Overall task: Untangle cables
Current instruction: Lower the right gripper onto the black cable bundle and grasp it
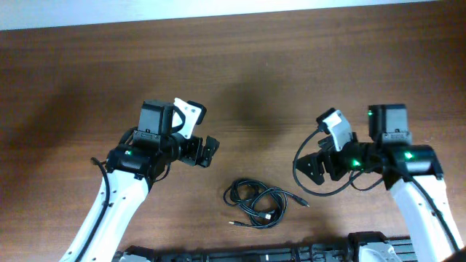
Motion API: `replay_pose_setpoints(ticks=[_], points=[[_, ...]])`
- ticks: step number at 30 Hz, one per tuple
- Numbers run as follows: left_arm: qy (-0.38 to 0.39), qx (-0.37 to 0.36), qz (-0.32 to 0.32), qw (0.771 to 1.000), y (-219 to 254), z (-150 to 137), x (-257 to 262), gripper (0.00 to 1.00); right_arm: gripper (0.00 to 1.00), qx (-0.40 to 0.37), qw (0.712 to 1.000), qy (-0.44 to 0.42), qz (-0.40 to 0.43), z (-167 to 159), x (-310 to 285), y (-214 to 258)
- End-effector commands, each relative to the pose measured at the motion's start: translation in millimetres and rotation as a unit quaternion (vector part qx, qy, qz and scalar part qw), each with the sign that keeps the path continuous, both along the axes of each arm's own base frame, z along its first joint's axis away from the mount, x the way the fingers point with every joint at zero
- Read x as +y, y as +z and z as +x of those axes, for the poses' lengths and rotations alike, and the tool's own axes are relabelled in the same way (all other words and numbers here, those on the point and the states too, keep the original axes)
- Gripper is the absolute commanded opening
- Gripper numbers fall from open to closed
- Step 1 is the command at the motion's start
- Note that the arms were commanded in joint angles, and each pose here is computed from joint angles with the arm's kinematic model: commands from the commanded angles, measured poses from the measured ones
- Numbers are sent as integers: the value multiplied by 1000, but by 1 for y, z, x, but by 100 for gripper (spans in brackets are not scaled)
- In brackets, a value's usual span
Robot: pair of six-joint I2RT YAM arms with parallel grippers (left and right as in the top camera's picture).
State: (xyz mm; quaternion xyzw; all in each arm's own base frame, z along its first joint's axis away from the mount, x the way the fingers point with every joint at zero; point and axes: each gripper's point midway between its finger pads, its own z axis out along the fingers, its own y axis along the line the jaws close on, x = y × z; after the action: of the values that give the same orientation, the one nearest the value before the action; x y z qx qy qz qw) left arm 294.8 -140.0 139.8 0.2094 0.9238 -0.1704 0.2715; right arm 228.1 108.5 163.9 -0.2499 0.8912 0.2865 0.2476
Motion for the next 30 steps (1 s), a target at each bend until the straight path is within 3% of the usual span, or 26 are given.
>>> replay_pose_setpoints(ticks=[1,9,12,16,30], points=[[9,-21,26,999,5,9,7,99,99,-2,997,71,14,-8,28,3],[27,-27,51,998,3,13,17,99,99,24,978,209,2,-42,87,-17],[94,-18,72,993,0,17,36,99,99,24,970,240,-13,-48,100,-25],[109,-14,75,991,-1,18,43,99,99,42,958,281,-20,-63,117,-37],[127,-4,79,989,-4,18,55,99,99,77,945,318,-10,-67,146,-70]])
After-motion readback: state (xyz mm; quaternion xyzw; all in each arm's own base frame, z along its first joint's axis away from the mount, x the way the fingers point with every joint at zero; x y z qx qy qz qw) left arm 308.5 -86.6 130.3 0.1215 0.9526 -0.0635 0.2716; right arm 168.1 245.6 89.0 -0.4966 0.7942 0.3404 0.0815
